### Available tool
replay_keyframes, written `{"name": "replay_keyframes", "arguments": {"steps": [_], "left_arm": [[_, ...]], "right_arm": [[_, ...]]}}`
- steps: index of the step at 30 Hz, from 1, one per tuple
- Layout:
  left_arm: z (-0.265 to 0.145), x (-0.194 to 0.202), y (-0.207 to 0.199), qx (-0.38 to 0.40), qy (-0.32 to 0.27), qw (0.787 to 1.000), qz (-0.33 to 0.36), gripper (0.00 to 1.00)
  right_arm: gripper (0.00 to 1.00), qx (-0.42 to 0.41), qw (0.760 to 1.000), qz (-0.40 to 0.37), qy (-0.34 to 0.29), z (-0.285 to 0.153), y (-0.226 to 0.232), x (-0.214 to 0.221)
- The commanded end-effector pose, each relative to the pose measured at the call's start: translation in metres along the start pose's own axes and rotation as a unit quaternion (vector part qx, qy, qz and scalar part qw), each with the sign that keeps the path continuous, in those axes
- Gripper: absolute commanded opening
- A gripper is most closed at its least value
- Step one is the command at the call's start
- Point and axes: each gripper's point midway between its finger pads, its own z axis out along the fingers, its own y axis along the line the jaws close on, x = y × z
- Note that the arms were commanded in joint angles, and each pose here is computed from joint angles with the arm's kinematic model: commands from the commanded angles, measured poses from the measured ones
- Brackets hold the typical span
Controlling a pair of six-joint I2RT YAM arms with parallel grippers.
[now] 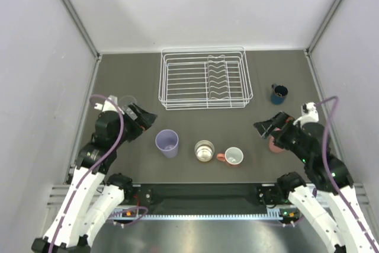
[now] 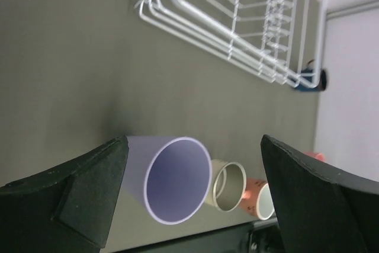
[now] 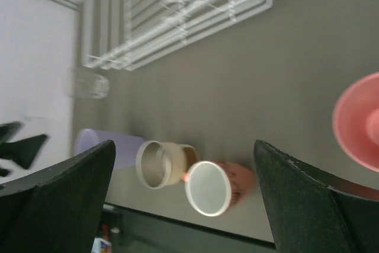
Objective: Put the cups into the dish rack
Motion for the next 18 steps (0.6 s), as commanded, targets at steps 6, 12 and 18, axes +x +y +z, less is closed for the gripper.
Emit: {"name": "replay_keyframes", "arguments": {"steps": [6, 12, 18], "left_arm": [[0.016, 0.025, 0.004, -0.03, 0.108, 0.993, 0.033, 0.89], [0.027, 0.049, 0.005, -0.055, 0.171, 0.982, 0.066, 0.75], [0.038, 0.074, -0.002, -0.102, 0.188, 0.968, 0.132, 0.75]], "right_arm": [[1.0, 0.065, 0.982, -0.134, 0.113, 0.013, -0.027, 0.024], [1.0, 0.017, 0.973, -0.153, 0.17, 0.025, -0.02, 0.047], [0.99, -0.014, 0.974, -0.146, 0.174, 0.025, -0.013, 0.054]]}}
